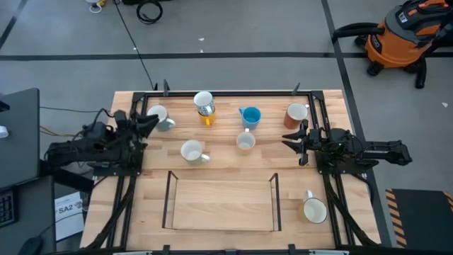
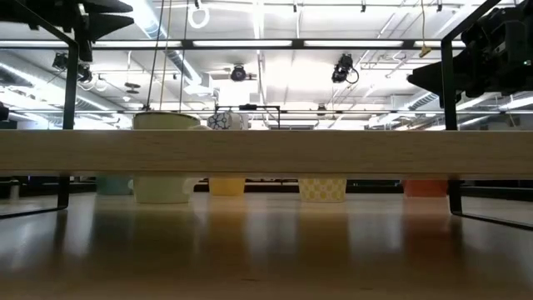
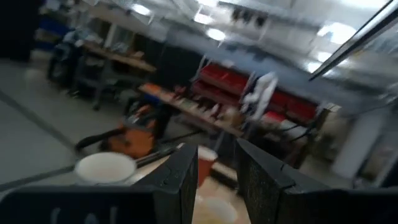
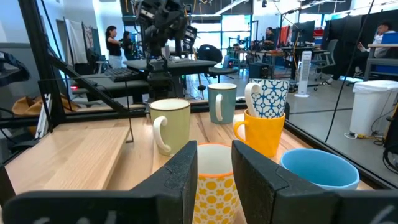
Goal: Place coffee mugs
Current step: Put the light blue mug on the shelf
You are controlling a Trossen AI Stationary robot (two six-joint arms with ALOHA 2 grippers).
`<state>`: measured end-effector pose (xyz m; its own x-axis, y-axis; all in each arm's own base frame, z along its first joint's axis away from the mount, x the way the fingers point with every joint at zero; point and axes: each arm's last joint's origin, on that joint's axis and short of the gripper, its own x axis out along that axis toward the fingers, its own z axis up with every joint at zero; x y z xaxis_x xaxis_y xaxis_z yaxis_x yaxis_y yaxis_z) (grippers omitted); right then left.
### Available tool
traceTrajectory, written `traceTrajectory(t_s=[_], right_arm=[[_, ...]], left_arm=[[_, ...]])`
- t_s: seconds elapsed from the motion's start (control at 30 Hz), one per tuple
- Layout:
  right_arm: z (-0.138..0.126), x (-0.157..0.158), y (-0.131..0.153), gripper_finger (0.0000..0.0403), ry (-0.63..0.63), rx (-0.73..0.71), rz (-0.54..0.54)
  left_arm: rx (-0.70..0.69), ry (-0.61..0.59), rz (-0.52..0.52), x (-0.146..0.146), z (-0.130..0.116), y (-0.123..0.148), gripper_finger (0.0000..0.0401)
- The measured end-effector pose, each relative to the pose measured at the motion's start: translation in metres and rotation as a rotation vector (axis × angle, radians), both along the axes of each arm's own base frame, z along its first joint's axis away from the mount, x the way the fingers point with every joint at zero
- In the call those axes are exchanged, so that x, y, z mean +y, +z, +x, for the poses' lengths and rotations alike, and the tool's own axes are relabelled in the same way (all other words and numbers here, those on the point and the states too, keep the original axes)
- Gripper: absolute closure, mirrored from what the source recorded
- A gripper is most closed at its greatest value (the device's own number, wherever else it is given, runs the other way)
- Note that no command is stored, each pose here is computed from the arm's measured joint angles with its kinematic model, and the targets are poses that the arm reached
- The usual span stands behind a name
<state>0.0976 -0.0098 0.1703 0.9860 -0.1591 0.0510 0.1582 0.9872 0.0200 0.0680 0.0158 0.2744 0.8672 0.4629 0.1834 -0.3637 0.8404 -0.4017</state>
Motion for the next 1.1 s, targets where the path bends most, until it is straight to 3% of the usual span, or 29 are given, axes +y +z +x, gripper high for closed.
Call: traceTrajectory(t_s=[0.7,0.9,1.1], right_arm=[[0.0,0.0,0.003,0.0298,0.0,-0.032,-0.002],[0.0,0.0,0.003,0.0298,0.0,-0.032,-0.002],[0.0,0.0,0.003,0.0298,0.0,-0.032,-0.002]], left_arm=[[0.724,0.37,-0.235,0.044,0.028,0.071,0.029],[0.928,0.419,-0.399,0.065,0.028,0.075,0.029],[1.092,0.436,-0.523,0.098,0.027,0.06,0.029]])
